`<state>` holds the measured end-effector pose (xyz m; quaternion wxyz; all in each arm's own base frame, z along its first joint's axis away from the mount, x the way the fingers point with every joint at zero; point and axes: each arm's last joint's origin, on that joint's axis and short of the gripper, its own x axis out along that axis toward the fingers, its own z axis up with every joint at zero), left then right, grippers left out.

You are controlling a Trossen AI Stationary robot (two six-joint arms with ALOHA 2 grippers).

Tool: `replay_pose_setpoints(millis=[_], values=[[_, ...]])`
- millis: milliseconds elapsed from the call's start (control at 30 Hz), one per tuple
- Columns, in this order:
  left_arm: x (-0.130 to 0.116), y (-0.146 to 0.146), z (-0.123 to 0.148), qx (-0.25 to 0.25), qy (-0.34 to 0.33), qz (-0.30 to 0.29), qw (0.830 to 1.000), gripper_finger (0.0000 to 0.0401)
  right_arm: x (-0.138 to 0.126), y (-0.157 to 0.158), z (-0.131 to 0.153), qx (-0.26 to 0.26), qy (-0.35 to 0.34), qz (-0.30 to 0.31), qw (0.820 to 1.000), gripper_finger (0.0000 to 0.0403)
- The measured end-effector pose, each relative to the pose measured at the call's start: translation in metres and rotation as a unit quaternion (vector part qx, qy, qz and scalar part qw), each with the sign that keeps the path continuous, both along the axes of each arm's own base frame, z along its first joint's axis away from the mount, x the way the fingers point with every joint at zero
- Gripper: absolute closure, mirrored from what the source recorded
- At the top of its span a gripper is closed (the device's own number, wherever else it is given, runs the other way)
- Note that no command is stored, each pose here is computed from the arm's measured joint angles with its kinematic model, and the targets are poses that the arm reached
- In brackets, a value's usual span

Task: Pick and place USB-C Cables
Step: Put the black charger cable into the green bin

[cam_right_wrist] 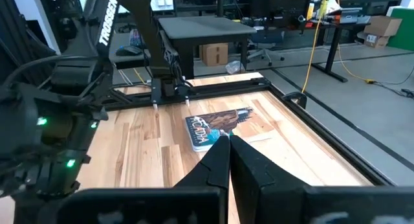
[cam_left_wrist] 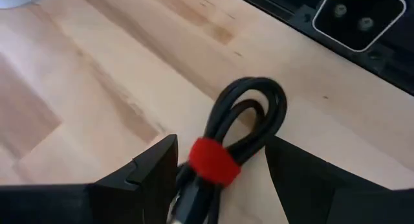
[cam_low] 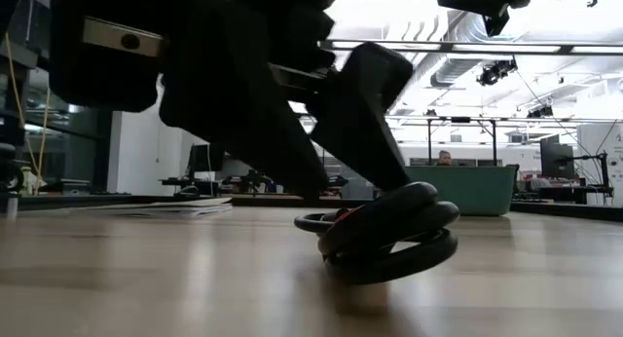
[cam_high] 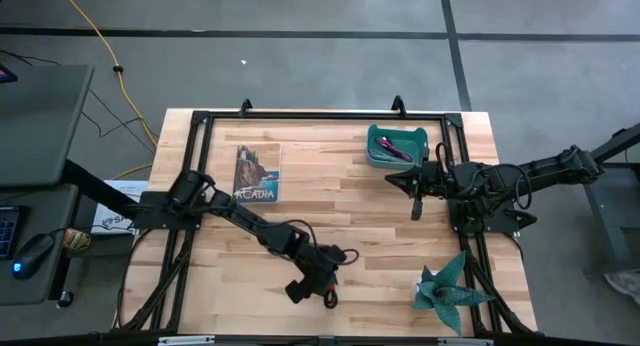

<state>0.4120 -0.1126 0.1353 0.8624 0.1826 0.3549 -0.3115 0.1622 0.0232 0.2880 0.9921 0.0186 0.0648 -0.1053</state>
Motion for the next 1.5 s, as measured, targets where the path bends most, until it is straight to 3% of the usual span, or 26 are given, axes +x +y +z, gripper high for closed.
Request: replay_pose_setpoints(millis=[667,867,1500], values=[[0.001,0.0,-0.004,0.045,-0.001,-0.044,0.998,0.0187,0.0,0.0,-0.001,0.006,0.004,-0.001,1.0,0.0403],[0.005,-0.001,-0.023,0.067,-0.009,-0.067,0.995,0.0187,0.0,0.0,-0.001,0.006,0.004,-0.001,1.0,0.0403],[0.009,-0.002,-0.033,0.05,-0.007,-0.056,0.997,0.0188,0.005,0.001,-0.004,0.004,0.013,-0.001,1.0,0.0403]])
